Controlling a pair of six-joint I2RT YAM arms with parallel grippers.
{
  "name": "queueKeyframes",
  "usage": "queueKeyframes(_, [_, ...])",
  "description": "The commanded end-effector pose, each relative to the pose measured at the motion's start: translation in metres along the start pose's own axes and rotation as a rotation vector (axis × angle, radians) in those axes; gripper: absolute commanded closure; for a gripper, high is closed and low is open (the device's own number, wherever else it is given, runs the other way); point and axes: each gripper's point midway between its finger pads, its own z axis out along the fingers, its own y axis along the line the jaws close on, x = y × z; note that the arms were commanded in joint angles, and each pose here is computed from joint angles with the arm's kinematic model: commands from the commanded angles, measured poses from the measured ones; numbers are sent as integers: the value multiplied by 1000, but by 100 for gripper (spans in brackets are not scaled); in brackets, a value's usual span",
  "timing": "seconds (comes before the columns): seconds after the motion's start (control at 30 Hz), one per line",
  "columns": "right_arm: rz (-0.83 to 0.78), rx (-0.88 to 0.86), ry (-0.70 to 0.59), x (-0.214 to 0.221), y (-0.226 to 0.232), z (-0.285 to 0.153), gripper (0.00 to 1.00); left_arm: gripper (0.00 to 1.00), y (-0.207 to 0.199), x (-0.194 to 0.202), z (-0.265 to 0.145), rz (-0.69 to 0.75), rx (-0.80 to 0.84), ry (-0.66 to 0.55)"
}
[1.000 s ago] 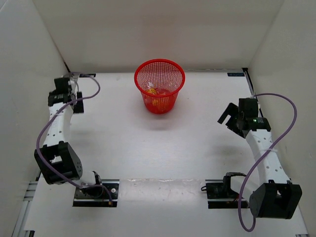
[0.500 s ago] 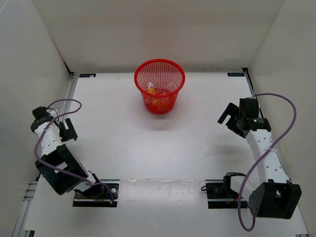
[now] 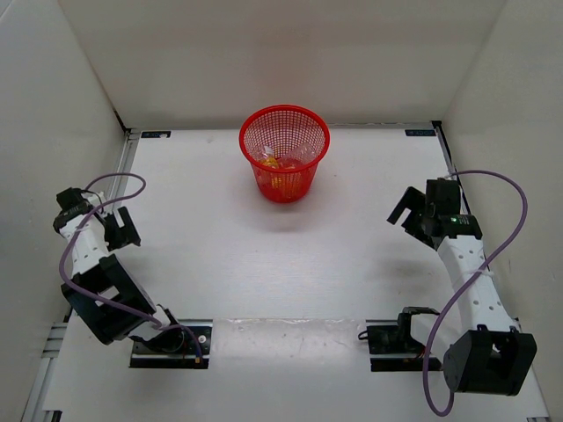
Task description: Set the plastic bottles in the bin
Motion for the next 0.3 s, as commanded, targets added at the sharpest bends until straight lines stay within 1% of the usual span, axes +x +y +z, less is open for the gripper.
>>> queueKeyframes(0.0, [-4,-15,-34,-8,2,0,1,0,-4,-10,-8,5,29,-35])
queueKeyframes(0.1, [-5,-10,-26,-7,2,2,1,0,-9,-9,-9,34,65,-33])
queueKeyframes(0.27, [-5,-23,-30,-8,4,2,1,0,-14,-13,-16,71,90,-70])
